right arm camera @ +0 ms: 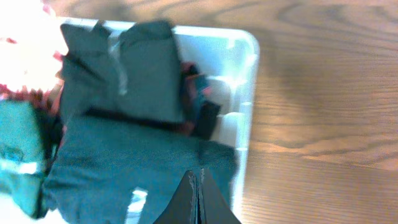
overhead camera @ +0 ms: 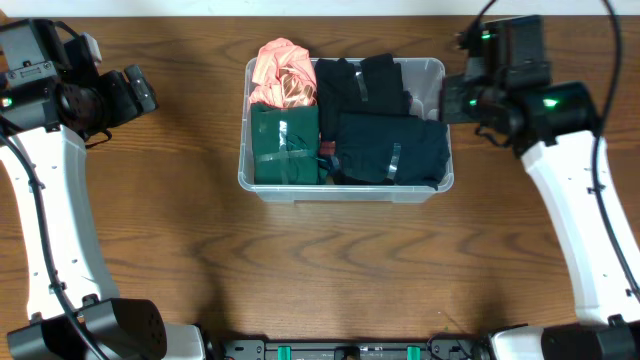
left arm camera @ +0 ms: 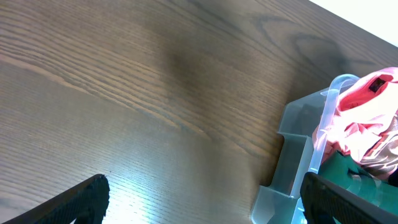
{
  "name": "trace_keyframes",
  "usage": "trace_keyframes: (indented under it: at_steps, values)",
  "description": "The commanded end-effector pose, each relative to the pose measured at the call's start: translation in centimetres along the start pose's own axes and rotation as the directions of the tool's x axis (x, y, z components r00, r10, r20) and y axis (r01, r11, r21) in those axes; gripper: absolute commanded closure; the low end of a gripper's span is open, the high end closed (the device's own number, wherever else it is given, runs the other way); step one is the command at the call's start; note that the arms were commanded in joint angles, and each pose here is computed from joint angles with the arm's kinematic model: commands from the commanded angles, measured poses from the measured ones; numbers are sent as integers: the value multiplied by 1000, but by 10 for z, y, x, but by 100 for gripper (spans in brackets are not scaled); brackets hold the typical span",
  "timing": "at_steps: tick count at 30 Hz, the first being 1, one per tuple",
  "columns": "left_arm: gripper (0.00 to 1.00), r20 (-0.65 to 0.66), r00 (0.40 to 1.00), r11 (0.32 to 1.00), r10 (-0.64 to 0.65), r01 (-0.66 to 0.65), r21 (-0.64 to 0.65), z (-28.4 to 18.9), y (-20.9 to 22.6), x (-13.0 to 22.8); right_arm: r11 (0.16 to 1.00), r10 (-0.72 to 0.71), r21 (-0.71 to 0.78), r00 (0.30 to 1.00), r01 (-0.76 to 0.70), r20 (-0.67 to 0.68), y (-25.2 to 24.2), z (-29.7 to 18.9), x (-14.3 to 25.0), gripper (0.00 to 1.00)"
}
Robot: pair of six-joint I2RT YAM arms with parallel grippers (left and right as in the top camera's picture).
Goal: Pack container
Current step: 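Press and tuck the navy garment flat in the bin with the right gripper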
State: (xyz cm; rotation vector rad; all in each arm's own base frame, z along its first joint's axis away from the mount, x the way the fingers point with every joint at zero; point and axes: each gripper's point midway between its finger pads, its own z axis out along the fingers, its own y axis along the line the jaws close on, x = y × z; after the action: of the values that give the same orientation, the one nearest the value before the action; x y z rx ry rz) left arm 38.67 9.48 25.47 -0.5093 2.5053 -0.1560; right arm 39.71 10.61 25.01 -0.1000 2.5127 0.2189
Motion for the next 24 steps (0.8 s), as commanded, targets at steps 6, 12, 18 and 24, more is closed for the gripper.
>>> trace_keyframes:
  at_steps: [6,12,18,24]
  values:
    - [2,-7,1000,1000,13,-13,-5,2,3,2,993,-120,-34,957,115,-264,44,85,60,99]
    - [2,-7,1000,1000,13,-13,-5,2,3,2,986,-162,-40,897,160,-412,58,136,104,99]
    - [2,-7,1000,1000,13,-13,-5,2,3,2,987,-156,-35,894,156,-420,56,144,105,99]
    - [2,-7,1000,1000,13,-13,-5,2,3,2,992,-124,-35,951,119,-284,51,96,50,96]
